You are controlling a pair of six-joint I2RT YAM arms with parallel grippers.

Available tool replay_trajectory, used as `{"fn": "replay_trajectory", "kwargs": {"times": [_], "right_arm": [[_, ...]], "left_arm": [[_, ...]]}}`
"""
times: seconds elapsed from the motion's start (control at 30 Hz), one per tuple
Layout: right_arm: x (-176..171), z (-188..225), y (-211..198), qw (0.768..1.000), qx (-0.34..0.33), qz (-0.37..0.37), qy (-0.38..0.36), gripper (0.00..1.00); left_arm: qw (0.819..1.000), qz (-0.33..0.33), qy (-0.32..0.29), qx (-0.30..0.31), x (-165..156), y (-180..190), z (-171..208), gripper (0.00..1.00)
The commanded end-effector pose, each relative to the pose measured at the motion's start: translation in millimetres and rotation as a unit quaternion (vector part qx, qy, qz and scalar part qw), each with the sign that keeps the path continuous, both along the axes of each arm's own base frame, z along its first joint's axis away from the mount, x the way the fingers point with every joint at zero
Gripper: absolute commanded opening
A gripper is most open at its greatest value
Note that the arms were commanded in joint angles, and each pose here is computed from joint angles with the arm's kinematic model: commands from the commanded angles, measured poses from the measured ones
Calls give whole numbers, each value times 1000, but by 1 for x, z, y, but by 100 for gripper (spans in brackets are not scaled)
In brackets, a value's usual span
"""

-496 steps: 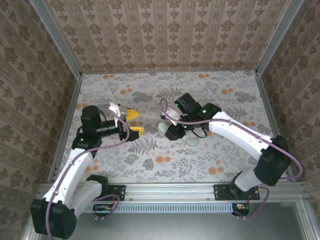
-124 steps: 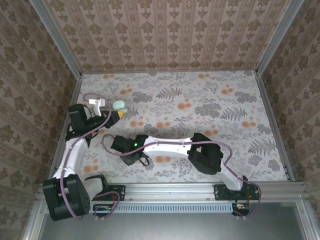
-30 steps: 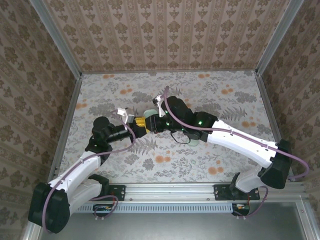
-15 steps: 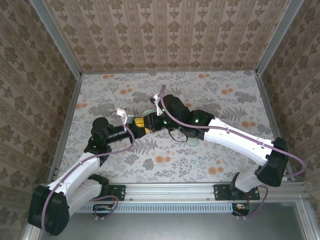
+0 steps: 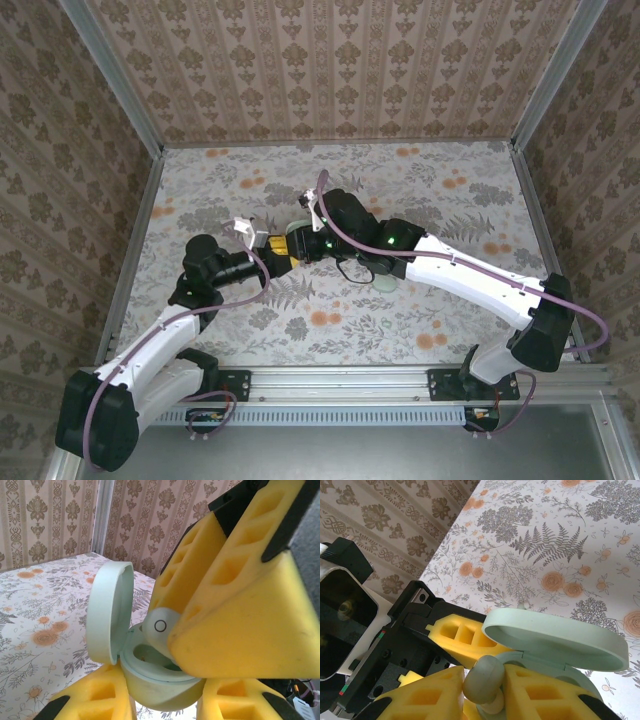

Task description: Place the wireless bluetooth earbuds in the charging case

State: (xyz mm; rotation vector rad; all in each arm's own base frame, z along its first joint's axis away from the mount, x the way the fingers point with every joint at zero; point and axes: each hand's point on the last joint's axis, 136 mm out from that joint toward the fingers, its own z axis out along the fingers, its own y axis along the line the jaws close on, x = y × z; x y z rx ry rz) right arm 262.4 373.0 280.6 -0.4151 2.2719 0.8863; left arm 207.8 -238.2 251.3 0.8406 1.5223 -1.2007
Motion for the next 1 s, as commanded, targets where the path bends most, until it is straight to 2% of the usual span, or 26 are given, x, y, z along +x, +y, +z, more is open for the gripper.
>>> {"fn": "replay_trajectory", "kwargs": {"times": [0.0,0.53,0.97], "right_arm": [[8,-7,-7,1000,-23,-15,-2,27],[10,-5,-5,1000,-6,-22,-1,27],[9,8,-18,999,-1,-40,-12,38]], "left_arm": [[999,-9,-38,-10,-3,-2,17,14],[999,-7,-37,-8,-2,-2,16,14],[999,-6,-38,-4,-2,-2,14,14]]}}
